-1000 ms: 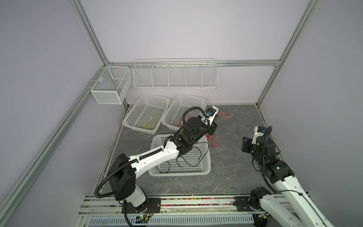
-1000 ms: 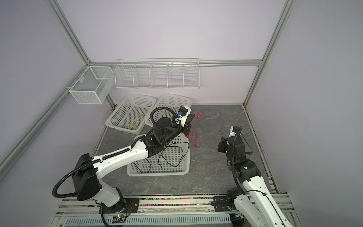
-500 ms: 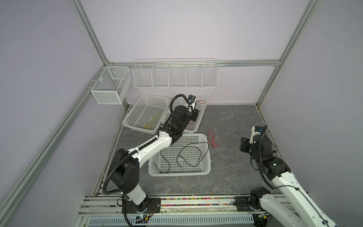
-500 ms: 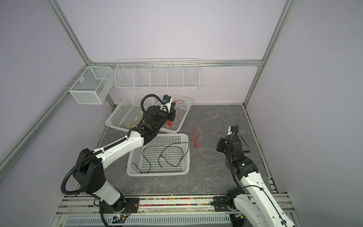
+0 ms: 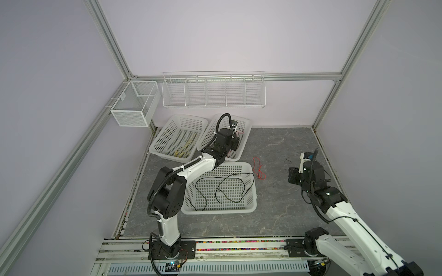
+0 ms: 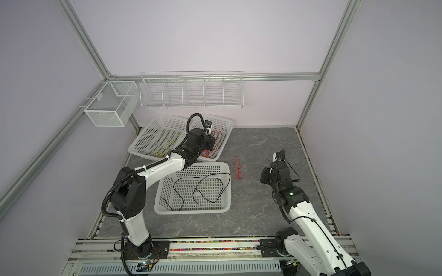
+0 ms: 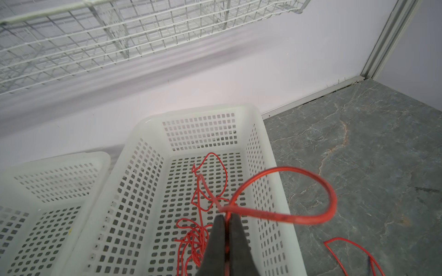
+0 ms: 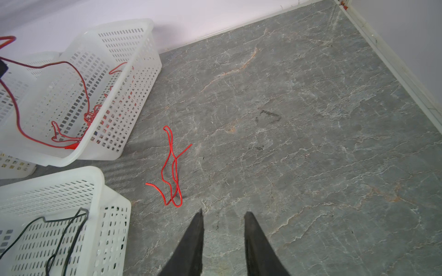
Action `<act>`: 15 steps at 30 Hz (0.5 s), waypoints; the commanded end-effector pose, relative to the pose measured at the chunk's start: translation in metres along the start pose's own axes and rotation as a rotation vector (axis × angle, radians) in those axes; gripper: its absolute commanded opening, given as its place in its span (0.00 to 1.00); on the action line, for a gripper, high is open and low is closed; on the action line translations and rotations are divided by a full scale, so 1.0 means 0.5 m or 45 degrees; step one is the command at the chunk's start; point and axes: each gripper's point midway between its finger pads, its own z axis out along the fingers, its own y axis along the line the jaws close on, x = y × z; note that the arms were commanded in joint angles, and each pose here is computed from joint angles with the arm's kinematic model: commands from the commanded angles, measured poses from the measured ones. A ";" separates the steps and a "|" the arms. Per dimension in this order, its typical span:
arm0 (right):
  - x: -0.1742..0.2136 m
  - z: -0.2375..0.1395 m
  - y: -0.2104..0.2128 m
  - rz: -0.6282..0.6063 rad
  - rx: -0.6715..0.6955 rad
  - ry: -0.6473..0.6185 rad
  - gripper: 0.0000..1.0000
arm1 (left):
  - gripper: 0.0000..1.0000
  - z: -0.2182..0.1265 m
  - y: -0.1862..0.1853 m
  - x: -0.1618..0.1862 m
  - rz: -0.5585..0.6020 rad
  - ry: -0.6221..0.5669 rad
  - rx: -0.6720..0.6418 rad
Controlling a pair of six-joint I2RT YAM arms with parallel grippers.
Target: Untangle the cables
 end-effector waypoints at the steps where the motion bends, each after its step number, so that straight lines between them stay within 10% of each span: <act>1: -0.010 0.007 0.023 0.030 -0.075 -0.015 0.32 | 0.00 0.011 0.019 0.004 -0.034 0.064 -0.056; 5: -0.002 0.023 0.043 0.044 -0.127 0.012 0.28 | 0.00 0.015 0.022 0.016 -0.039 0.097 -0.069; 15: 0.027 0.066 0.077 0.014 -0.168 0.118 0.27 | 0.45 0.009 0.024 0.026 -0.021 0.138 -0.061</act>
